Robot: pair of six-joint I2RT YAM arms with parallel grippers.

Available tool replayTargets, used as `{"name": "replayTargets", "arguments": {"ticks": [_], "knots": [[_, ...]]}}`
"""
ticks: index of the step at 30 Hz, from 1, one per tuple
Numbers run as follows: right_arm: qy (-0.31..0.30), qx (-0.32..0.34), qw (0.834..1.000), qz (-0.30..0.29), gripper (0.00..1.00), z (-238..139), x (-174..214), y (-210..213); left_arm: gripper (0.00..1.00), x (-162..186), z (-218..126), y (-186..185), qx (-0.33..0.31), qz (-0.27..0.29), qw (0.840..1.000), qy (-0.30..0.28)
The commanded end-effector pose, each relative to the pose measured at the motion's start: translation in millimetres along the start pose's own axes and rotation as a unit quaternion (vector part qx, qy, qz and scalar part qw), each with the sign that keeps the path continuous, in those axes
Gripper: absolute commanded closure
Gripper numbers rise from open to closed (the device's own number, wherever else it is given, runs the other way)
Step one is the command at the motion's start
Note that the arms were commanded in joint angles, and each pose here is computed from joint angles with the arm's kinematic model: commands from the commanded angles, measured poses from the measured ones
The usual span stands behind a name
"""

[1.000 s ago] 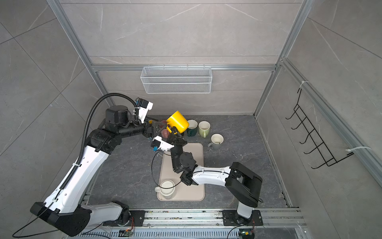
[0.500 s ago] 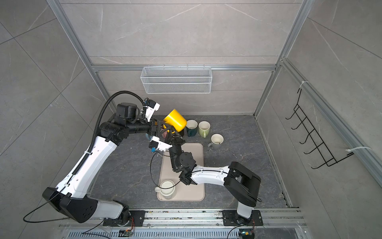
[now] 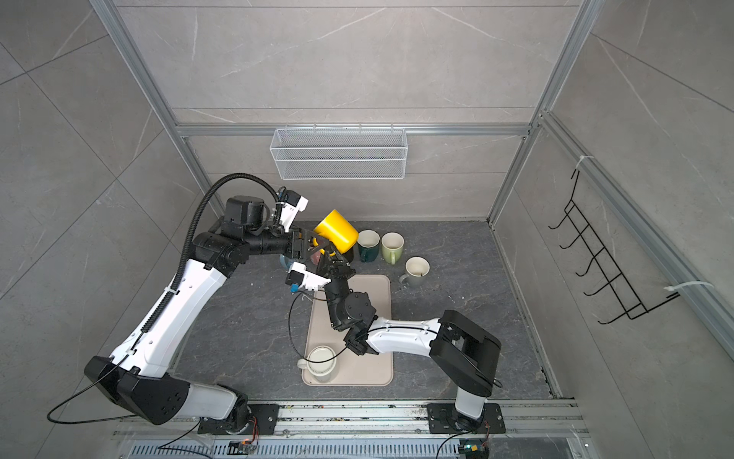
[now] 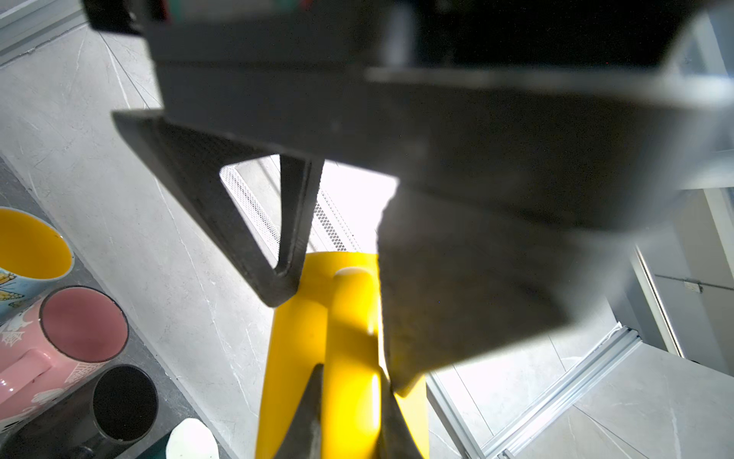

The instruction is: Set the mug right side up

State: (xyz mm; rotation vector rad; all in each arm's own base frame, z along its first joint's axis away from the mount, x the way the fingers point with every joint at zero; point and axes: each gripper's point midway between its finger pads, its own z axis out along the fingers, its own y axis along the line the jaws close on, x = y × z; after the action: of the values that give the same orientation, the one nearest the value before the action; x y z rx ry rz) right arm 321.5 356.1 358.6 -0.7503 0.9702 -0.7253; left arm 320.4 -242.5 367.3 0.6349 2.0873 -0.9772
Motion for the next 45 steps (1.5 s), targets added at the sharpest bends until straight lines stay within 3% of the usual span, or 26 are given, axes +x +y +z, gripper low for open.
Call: {"name": "replayTargets", "arguments": {"ticks": [1,16,25,37,45], "knots": [[-0.025,0.055,0.997,0.044,1.0,5,-16,-37,0.41,-8,-8,-5,0.005,-0.001,1.0,-0.008],[-0.046,0.056,0.997,0.041,1.0,5,-24,-37,0.48,-3,-5,0,0.017,-0.017,1.0,0.003],[-0.052,0.055,0.997,0.035,1.0,7,-28,-33,0.65,2,-2,-2,0.032,-0.026,0.999,0.013],[-0.055,0.055,0.996,0.033,1.0,8,-30,-32,0.99,12,-3,-6,0.046,-0.034,0.998,0.024],[-0.044,0.058,0.997,0.024,1.0,10,-28,-33,1.0,14,-4,-5,0.043,-0.033,0.998,0.016]]}}
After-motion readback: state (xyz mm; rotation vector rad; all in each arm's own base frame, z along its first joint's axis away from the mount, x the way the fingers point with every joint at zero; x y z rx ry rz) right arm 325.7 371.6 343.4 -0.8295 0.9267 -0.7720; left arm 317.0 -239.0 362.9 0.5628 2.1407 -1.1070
